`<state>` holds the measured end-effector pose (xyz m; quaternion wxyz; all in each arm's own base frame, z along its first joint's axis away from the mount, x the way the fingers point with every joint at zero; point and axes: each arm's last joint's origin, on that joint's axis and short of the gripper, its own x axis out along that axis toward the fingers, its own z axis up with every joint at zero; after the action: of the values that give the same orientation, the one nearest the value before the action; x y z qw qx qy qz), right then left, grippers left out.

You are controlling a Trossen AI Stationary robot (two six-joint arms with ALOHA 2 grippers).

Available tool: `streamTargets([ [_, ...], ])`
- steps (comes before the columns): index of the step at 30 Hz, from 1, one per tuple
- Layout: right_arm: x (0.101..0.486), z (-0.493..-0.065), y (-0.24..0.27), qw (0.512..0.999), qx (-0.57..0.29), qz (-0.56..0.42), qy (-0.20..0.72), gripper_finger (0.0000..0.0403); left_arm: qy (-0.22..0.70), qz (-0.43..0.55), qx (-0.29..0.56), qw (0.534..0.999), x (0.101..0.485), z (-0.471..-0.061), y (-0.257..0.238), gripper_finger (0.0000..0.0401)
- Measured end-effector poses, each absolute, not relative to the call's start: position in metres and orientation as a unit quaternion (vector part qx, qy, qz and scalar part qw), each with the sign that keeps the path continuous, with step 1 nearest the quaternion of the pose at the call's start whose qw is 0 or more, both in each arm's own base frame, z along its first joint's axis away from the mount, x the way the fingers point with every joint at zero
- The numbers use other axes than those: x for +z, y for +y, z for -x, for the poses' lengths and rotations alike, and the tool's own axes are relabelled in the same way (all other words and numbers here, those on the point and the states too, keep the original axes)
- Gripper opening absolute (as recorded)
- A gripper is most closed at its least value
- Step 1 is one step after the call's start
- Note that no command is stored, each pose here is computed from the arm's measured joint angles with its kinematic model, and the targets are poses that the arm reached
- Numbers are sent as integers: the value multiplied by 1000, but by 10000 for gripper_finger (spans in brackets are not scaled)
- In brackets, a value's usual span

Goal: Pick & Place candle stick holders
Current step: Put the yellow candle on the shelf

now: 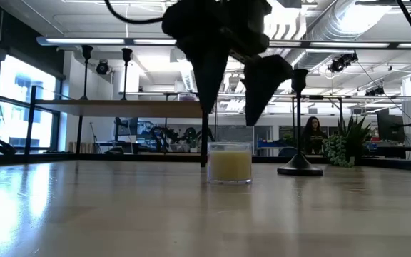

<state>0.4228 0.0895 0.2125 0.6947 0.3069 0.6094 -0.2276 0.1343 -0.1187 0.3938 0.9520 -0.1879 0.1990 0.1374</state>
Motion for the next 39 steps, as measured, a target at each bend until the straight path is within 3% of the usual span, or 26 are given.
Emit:
streamTargets([
  [21, 182, -428, 88, 695, -219, -302, 615, 389, 199, 186, 138, 952, 394, -134, -119, 243],
  [39, 179, -428, 86, 692, -223, -301, 617, 389, 200, 187, 137, 952, 394, -134, -119, 243],
])
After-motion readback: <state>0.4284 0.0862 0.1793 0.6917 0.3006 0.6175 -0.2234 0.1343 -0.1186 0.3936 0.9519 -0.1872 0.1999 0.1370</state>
